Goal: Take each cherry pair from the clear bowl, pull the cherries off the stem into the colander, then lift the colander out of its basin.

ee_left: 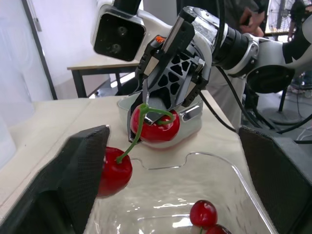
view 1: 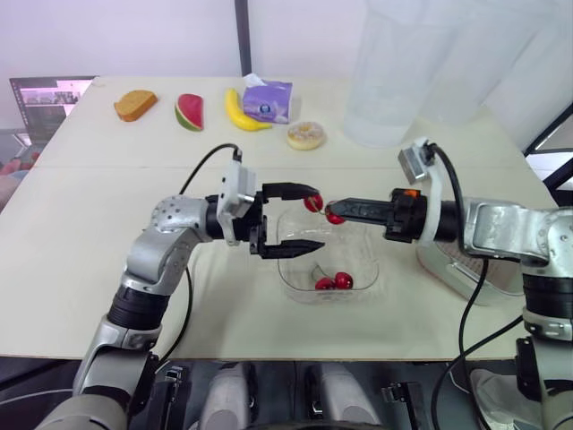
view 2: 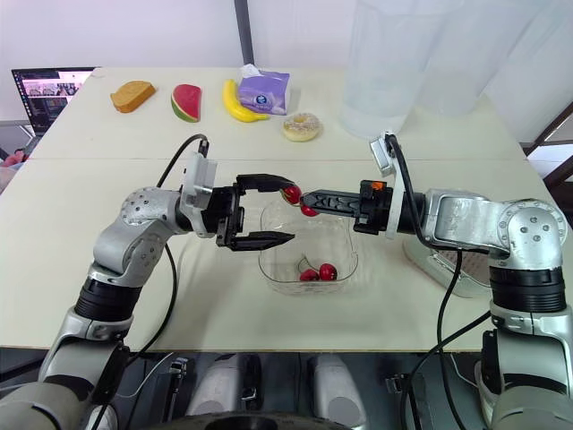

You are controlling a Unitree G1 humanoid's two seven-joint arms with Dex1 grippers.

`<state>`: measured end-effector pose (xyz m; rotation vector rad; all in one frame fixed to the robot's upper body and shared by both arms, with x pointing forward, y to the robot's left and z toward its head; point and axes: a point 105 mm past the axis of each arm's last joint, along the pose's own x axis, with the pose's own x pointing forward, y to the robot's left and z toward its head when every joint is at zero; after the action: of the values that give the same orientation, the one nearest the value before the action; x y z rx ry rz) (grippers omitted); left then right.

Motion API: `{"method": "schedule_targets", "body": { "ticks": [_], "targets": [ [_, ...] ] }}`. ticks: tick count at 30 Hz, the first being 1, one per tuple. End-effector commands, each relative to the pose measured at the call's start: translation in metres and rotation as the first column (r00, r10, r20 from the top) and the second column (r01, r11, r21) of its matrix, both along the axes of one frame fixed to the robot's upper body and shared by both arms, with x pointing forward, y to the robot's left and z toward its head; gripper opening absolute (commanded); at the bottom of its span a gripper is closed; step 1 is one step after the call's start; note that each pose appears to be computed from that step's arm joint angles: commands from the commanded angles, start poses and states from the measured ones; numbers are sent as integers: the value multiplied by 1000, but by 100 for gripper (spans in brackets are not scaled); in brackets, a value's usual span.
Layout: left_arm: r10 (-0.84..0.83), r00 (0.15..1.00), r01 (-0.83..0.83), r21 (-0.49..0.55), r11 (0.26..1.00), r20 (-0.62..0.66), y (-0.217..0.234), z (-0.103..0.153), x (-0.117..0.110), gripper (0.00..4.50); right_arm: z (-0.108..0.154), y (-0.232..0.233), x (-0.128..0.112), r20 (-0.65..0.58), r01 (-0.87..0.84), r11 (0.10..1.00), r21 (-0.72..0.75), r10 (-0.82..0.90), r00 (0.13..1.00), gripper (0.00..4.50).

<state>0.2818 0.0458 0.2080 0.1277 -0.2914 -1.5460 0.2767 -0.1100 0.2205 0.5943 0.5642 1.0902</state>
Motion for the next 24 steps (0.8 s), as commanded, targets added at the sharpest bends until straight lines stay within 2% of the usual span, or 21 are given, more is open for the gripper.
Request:
{"method": "schedule_targets", "body": {
  "ticks": [1,6,7,18,22,24],
  "targets": [
    [-7,1000,8,-39,999,21,0,14,-1,269,11,4,-7,45,-28,999,21,27,999,73],
    [-5,1000,5,-47,999,5,-2,15,-1,19,10,5,-8,48,-31,999,14,30,998,73],
    [-6,1000,6,-49,999,2,-2,16,-1,8,9,5,-8,48,-31,999,12,30,998,73],
    [-11,998,6,-68,998,-69,1,23,-3,8,2,2,-10,27,-23,1000,-14,24,999,73],
    [-25,994,20,-43,999,-108,2,21,-5,8,2,1,-9,32,-11,999,-31,12,999,73],
    [-24,993,21,-35,999,-112,2,21,-6,0,4,1,-9,38,-9,1000,-27,10,999,165]
  ]
}}
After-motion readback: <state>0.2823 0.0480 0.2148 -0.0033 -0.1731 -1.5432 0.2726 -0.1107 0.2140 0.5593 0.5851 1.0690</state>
